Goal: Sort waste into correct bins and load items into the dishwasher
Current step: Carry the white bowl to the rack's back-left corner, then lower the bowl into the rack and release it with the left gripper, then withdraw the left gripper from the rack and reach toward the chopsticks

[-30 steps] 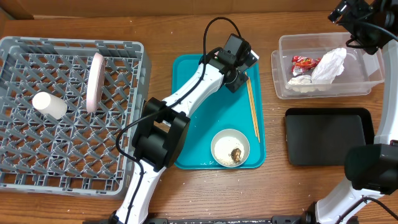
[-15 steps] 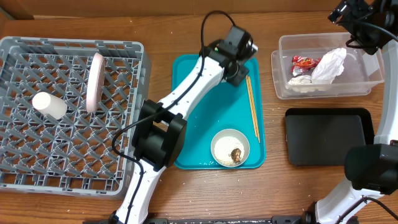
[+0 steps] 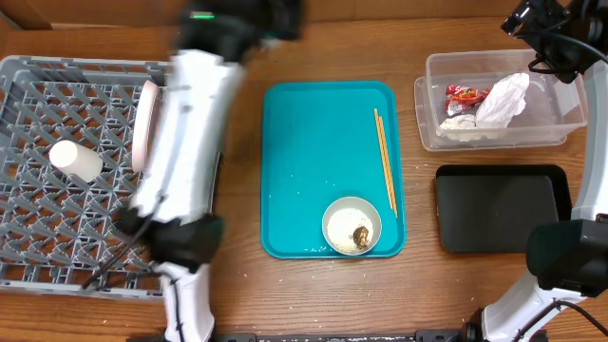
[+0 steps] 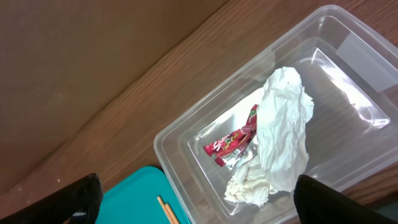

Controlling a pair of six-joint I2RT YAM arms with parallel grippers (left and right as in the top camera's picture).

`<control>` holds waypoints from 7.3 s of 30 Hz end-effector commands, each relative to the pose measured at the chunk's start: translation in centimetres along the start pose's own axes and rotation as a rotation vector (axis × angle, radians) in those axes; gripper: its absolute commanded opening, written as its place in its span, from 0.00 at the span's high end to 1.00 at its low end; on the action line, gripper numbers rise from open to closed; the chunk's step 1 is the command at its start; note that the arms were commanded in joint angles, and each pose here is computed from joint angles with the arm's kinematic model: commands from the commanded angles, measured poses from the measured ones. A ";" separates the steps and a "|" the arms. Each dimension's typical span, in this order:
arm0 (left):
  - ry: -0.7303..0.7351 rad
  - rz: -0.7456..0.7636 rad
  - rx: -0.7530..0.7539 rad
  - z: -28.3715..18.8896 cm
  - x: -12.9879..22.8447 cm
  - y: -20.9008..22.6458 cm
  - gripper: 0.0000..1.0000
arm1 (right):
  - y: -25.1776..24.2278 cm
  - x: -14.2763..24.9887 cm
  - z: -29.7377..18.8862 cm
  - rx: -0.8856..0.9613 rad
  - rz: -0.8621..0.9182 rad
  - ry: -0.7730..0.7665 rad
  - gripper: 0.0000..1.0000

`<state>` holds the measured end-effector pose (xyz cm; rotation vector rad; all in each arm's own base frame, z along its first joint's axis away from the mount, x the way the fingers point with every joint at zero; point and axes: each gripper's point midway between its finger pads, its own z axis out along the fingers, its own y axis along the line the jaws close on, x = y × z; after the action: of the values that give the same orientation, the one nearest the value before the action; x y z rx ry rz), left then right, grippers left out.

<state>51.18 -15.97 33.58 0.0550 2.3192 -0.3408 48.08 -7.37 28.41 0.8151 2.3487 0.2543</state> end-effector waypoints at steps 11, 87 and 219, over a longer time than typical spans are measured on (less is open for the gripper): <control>-0.126 -0.697 0.116 -11.3 -2.3 27.1 0.96 | 0.3 -0.6 -1.2 -0.013 0.006 -0.031 0.00; -0.074 -1.013 0.224 -7.9 10.4 47.5 0.89 | 0.3 -0.6 -1.2 -0.013 0.006 -0.031 0.00; 0.534 -0.197 0.090 4.2 15.4 -10.9 0.22 | 2.4 0.5 -1.3 -0.132 0.003 0.033 0.00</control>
<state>41.60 -25.92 23.36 -0.0370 2.8421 -0.5150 48.21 -6.35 28.53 0.7944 2.3574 0.3301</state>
